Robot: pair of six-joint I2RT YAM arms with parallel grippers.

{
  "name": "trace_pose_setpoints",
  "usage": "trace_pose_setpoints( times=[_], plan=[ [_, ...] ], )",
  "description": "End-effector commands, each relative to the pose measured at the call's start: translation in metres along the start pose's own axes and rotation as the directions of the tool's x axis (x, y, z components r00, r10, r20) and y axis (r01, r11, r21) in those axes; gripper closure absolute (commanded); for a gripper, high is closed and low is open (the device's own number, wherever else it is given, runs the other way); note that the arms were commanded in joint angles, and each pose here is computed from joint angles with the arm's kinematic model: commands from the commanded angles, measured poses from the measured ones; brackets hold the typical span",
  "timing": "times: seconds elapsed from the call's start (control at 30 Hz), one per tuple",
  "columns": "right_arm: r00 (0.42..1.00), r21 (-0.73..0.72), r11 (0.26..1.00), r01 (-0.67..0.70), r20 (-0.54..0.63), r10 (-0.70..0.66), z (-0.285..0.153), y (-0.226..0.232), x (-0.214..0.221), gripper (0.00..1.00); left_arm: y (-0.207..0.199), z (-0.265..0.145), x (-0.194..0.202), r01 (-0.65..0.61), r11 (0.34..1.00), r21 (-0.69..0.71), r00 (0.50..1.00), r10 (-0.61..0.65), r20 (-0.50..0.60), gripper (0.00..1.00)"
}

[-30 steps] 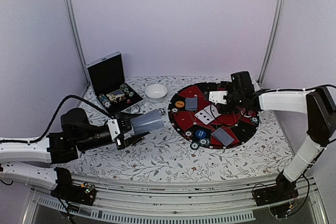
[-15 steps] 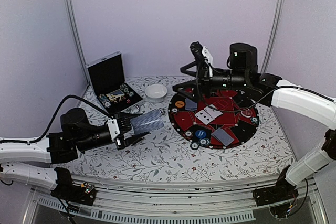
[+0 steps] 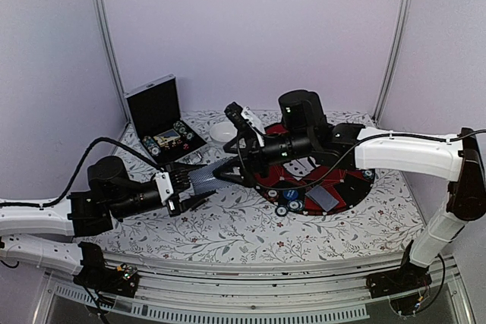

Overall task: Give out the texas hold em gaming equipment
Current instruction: Pick up the poker card from the face-down deck piles.

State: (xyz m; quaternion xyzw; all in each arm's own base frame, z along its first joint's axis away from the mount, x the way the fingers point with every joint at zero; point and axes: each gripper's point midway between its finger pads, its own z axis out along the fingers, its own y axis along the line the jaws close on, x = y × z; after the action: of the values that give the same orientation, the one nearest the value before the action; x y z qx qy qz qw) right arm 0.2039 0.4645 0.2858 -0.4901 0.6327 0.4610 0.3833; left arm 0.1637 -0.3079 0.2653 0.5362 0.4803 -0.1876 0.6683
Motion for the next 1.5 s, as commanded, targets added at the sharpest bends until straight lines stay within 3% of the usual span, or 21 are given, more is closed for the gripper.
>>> trace_pose_setpoints(
  times=[0.0, 0.3, 0.43, 0.53, 0.67, 0.87, 0.93, 1.27, 1.47],
  plan=[
    [0.999, 0.109, 0.994, -0.02, -0.034, 0.024, 0.004, -0.022, 0.003, 0.0, 0.006, -0.003, -0.014, 0.001, 1.0, -0.028, 0.999, 0.0, 0.05, 0.48],
    [0.998, 0.207, 0.978, 0.042, -0.064, -0.029, -0.018, -0.03, 0.002, 0.03, 0.006, -0.003, -0.013, 0.002, 1.0, -0.026, 0.999, 0.0, 0.05, 0.48],
    [0.997, 0.194, 0.98, 0.049, -0.073, -0.035, -0.023, -0.025, 0.001, 0.1, 0.006, -0.003, -0.013, 0.003, 1.0, -0.024, 0.999, -0.001, 0.05, 0.48],
    [0.996, 0.143, 0.989, 0.049, -0.077, -0.038, -0.022, -0.016, 0.001, 0.21, 0.006, -0.003, -0.013, 0.003, 1.0, -0.026, 0.999, -0.001, 0.05, 0.48],
    [0.996, 0.057, 0.997, 0.058, -0.075, -0.054, -0.021, -0.001, -0.001, 0.46, 0.006, -0.003, -0.013, 0.003, 1.0, -0.025, 0.999, -0.001, 0.051, 0.48],
    [0.994, 0.086, 0.993, 0.082, -0.081, -0.075, -0.033, -0.002, -0.007, 0.79, 0.007, -0.003, -0.014, 0.002, 1.0, -0.028, 0.999, -0.001, 0.053, 0.48],
    [0.993, 0.108, 0.99, 0.088, -0.085, -0.079, -0.039, -0.003, -0.008, 0.95, 0.006, -0.003, -0.014, 0.002, 1.0, -0.027, 0.999, -0.001, 0.053, 0.48],
    [0.991, 0.216, 0.968, 0.125, -0.075, -0.111, -0.096, -0.012, -0.029, 0.98, 0.006, -0.003, -0.014, 0.002, 1.0, -0.025, 0.999, -0.001, 0.052, 0.48],
    [0.996, 0.459, 0.883, 0.094, -0.048, -0.081, -0.169, -0.082, -0.033, 0.98, 0.005, -0.003, -0.014, 0.005, 1.0, -0.021, 0.999, -0.004, 0.054, 0.48]
  ],
)
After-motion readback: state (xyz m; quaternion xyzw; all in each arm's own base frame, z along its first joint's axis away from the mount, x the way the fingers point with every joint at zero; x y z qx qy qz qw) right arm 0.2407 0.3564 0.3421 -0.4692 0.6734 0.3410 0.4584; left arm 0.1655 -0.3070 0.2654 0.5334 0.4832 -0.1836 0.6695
